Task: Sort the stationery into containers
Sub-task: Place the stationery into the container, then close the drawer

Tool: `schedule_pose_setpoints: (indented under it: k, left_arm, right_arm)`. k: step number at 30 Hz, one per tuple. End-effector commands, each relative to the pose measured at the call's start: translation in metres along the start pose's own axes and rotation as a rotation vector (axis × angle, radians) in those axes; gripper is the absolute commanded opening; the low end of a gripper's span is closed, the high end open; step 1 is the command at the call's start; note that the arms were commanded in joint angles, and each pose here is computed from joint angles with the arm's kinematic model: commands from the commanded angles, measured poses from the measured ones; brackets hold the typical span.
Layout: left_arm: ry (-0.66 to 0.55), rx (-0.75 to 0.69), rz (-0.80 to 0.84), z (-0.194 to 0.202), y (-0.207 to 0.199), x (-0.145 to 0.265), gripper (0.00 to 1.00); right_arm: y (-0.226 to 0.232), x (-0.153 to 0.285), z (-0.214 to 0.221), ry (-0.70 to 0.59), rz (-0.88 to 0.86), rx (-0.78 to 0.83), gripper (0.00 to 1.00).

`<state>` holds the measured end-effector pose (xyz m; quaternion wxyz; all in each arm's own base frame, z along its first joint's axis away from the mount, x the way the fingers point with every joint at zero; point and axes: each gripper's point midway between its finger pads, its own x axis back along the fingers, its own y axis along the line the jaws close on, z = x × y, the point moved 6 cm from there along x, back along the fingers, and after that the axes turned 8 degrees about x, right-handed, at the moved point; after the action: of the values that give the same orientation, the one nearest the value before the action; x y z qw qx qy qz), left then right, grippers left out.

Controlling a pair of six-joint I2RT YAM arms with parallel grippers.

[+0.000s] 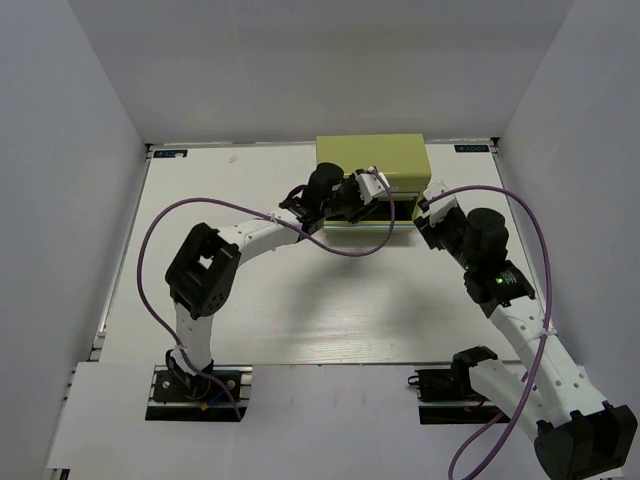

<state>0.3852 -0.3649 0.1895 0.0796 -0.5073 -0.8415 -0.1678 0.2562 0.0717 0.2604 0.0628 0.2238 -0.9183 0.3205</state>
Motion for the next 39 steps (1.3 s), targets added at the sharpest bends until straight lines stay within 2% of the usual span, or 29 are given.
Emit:
schedule_pose_setpoints:
  k: [1,2,4,5,6,8,11,12,13,14,15,16,18,22,23,32,33,35,36,37,39]
  left_arm:
    - [-0.161,0.023,-0.064,-0.072,0.008,0.033,0.56]
    - [-0.172,0.052,-0.086,-0.078,0.009,0.041,0.43]
    - [-0.198,0.17,-0.112,-0.096,0.004,0.069,0.23]
    - [-0.196,0.22,-0.167,-0.098,0.01,0.083,0.04]
    - [-0.169,0.326,-0.188,-0.086,0.008,0.094,0.0]
    - [-0.133,0.437,-0.27,-0.073,0.0,0.132,0.0]
    - [-0.088,0.597,-0.375,-0.044,-0.015,0.168,0.0]
    - [-0.072,0.639,-0.399,-0.028,-0.026,0.188,0.21]
    - [-0.071,0.722,-0.413,-0.02,-0.033,0.196,0.35]
    - [-0.001,0.775,-0.442,0.007,-0.044,0.203,0.49]
    - [-0.034,0.817,-0.457,0.004,-0.049,0.218,0.63]
    - [-0.038,0.901,-0.46,0.01,-0.056,0.223,0.67]
    - [-0.01,0.981,-0.497,0.033,-0.068,0.233,0.73]
    - [-0.061,1.121,-0.524,0.053,-0.085,0.255,0.75]
    - [-0.098,1.126,-0.531,0.049,-0.085,0.264,0.75]
    - [-0.064,1.164,-0.607,0.062,-0.092,0.288,0.79]
    - [-0.064,1.164,-0.607,0.062,-0.092,0.288,0.79]
    - [-0.073,1.164,-0.605,0.06,-0.092,0.289,0.8]
    - [-0.074,1.164,-0.605,0.06,-0.092,0.289,0.8]
    - [-0.074,1.164,-0.605,0.06,-0.092,0.289,0.81]
    - [-0.05,1.165,-0.611,0.064,-0.092,0.286,0.83]
  right_arm:
    - [0.006,0.0,-0.01,-0.068,-0.066,0.001,0.46]
    - [0.008,-0.001,-0.011,-0.078,-0.091,0.033,0.3]
    - [0.02,-0.001,-0.013,-0.116,-0.195,0.05,0.0]
    - [0.024,-0.003,-0.011,-0.121,-0.228,0.08,0.0]
    - [0.032,-0.005,-0.011,-0.137,-0.283,0.089,0.0]
    - [0.041,-0.011,-0.007,-0.156,-0.371,0.146,0.0]
    - [0.063,-0.024,-0.002,-0.209,-0.57,0.228,0.0]
    - [0.061,-0.027,-0.007,-0.228,-0.588,0.251,0.0]
    - [0.076,-0.038,0.009,-0.176,-0.689,0.233,0.0]
    - [0.078,-0.043,0.006,-0.228,-0.731,0.289,0.0]
    - [0.076,-0.053,0.003,-0.224,-0.763,0.296,0.0]
    - [0.083,-0.064,0.012,-0.207,-0.812,0.301,0.0]
    - [0.086,-0.081,0.014,-0.194,-0.868,0.304,0.0]
    - [0.088,-0.128,0.031,-0.094,-0.884,0.295,0.0]
    - [0.084,-0.138,0.026,-0.104,-0.852,0.316,0.0]
    - [0.085,-0.179,0.047,0.025,-0.721,0.382,0.0]
    - [0.082,-0.185,0.044,0.003,-0.664,0.39,0.0]
    - [0.081,-0.186,0.052,0.047,-0.609,0.401,0.01]
    - [0.078,-0.193,0.045,0.012,-0.543,0.405,0.01]
    - [0.072,-0.194,0.05,0.059,-0.487,0.412,0.02]
    - [0.071,-0.197,0.049,0.057,-0.435,0.408,0.02]
